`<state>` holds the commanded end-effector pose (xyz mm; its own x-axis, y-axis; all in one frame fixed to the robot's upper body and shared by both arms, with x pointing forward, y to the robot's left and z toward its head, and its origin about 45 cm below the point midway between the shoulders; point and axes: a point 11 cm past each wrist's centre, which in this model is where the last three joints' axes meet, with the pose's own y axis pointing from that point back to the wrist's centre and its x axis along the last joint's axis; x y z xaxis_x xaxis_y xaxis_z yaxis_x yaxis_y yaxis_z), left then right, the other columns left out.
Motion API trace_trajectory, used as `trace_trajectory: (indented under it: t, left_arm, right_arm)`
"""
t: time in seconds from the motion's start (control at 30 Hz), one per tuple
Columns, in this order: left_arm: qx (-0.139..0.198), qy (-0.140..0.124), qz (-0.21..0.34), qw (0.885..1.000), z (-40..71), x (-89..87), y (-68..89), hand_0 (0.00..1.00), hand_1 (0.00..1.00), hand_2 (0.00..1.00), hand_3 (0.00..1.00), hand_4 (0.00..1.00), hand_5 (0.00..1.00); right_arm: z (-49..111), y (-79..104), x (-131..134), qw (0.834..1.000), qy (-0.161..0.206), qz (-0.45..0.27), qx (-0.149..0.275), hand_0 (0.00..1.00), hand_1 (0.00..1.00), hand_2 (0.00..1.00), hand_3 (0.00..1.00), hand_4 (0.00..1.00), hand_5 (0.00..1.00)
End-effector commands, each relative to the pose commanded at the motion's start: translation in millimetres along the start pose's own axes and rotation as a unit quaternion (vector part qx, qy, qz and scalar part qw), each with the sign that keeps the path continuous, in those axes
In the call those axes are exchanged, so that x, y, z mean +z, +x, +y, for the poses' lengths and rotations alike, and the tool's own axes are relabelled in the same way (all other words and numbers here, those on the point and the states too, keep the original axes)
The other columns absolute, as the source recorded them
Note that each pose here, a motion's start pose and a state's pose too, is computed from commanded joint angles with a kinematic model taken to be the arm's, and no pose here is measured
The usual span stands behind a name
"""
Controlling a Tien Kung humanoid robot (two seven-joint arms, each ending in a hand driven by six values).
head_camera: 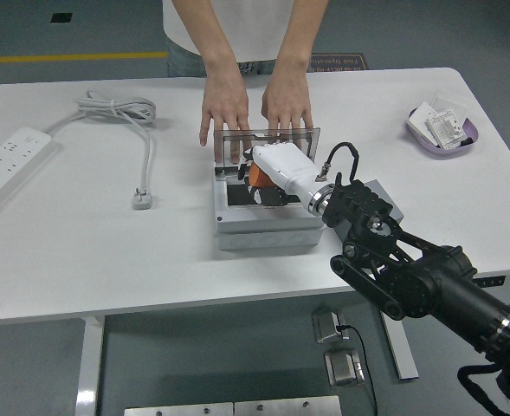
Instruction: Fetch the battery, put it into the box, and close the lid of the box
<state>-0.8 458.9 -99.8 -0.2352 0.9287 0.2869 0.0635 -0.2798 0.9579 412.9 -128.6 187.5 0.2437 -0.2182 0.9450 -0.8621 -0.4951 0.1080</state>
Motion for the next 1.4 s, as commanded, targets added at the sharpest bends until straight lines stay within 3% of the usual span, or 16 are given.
trace_trajectory:
  t: [0.17,0.2,0.67,0.83,0.97,1.13,1.3,1.37,1.4]
  left_arm:
    - [0.000,0.000,0.000,1.000,-0.1,0.0,-0.5,0.656,0.694,0.651,0.666,0.739,0.235]
    - [0.000,0.000,0.000,1.000,-0.1,-0.2,-0.5,0.656,0.694,0.650,0.666,0.739,0.235]
    - [-0.001,0.000,0.000,1.000,-0.3,-1.1,-1.7,0.656,0.694,0.650,0.666,0.739,0.236]
    - [-0.002,0.001,0.002,1.000,-0.5,-2.3,-2.4,0.656,0.693,0.649,0.666,0.739,0.236]
    - [-0.003,0.002,0.003,1.000,-0.8,-4.1,-3.4,0.656,0.693,0.649,0.666,0.739,0.236]
    - [-0.004,0.005,0.005,1.000,-1.4,-8.3,-4.3,0.656,0.693,0.649,0.666,0.739,0.236]
    - [-0.004,0.010,0.006,1.000,-1.9,-14.1,-3.9,0.656,0.694,0.649,0.666,0.739,0.236]
    - [-0.004,0.011,0.006,1.000,-2.1,-15.9,-3.9,0.656,0.694,0.649,0.666,0.739,0.236]
    - [-0.004,0.012,0.006,1.000,-2.2,-16.6,-3.9,0.656,0.692,0.649,0.666,0.739,0.236]
  right_arm:
    - [0.5,2.7,1.9,1.000,-0.002,-0.009,0.011,0.300,0.481,0.527,0.755,0.900,0.438]
    - [0.6,3.2,2.2,1.000,-0.002,-0.010,0.012,0.327,0.532,0.586,0.788,0.973,0.536]
    - [8.8,10.6,1.1,0.997,-0.003,-0.067,0.036,0.326,0.519,0.578,0.788,0.998,0.586]
    - [24.1,14.0,4.7,0.991,-0.020,-0.129,0.024,0.321,0.494,0.559,0.775,0.998,0.582]
    - [43.9,15.1,13.8,0.981,-0.041,-0.192,0.002,0.321,0.494,0.559,0.775,0.998,0.582]
    - [72.0,25.3,23.7,0.962,-0.042,-0.270,-0.006,0.309,0.477,0.555,0.774,0.996,0.584]
    - [99.2,44.3,39.0,0.936,-0.031,-0.348,0.039,0.281,0.429,0.549,0.742,0.988,0.596]
    - [108.5,46.7,54.2,0.919,-0.038,-0.386,0.072,0.281,0.429,0.549,0.742,0.988,0.596]
    - [112.3,49.0,61.1,0.910,-0.041,-0.403,0.092,0.254,0.406,0.541,0.696,0.990,0.604]
